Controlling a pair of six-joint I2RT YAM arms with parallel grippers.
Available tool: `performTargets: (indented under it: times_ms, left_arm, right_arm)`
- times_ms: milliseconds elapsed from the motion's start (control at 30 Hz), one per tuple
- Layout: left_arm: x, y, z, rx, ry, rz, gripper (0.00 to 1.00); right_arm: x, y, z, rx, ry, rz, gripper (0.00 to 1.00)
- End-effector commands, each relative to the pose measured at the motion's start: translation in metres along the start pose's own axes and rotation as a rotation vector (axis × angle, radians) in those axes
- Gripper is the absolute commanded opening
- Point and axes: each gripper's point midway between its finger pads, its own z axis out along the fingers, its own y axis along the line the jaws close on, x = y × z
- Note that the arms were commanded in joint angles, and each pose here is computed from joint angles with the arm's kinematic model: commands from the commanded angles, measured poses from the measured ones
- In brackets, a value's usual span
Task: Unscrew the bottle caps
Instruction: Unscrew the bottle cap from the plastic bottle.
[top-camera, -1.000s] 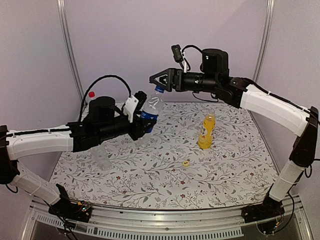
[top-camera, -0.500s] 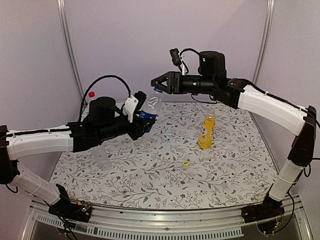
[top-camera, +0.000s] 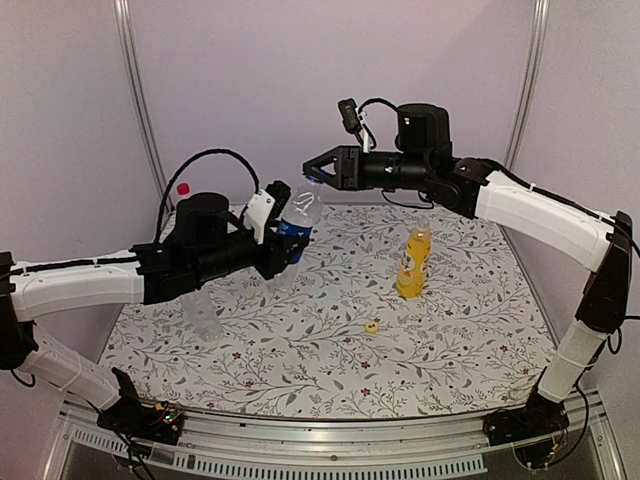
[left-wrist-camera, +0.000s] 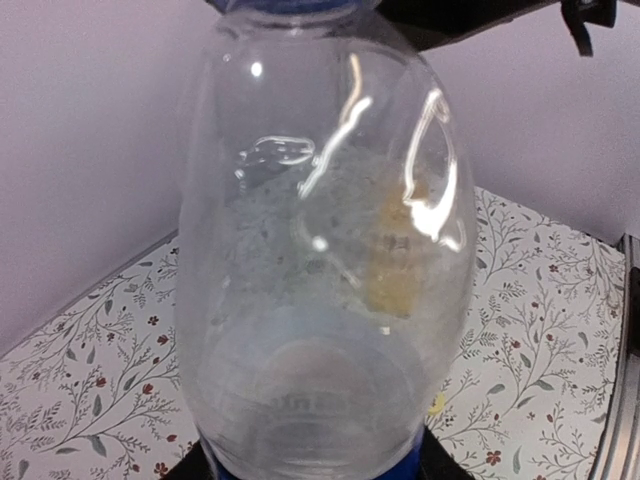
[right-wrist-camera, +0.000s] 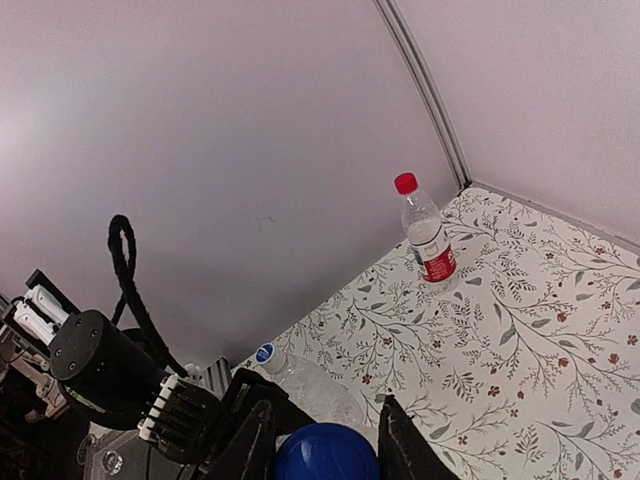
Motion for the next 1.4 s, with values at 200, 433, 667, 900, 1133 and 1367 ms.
performTargets:
  times_ms: [200,433,667,900,1133,1367]
  left_arm:
    - [-0.028,-0.019,-0.011,0.104,-0.089,0.012,0.41]
    - [-0.046,-0.108,-0.073,0.769,-0.284,0.056,0.41]
    - [-0.042,-0.123,-0.097,0.969,-0.347,0.067,0.41]
    - [-0.04,-0.114,-0.082,0.887,-0.359,0.057,0.43]
    - [-0.051,-0.072,-0.034,0.563,-0.352,-0.018,0.42]
    - [-0.061,-0.043,-0.007,0.342,-0.394,-0.051,0.42]
  right_arm:
    - [0.002,0.022,-0.005,-0.11,0.002,-0.108,0.11]
    - [0.026,0.089,-0.046,-0.515,0.102,-0.462,0.09]
    - [0.04,0.117,-0.072,-0.72,0.176,-0.54,0.11]
    - [0.025,0.106,-0.063,-0.571,0.159,-0.562,0.67]
    - [-0.038,0.089,-0.064,-0.251,0.004,-0.404,0.83]
    - [-0.074,0.057,-0.072,0.023,-0.136,-0.263,0.84]
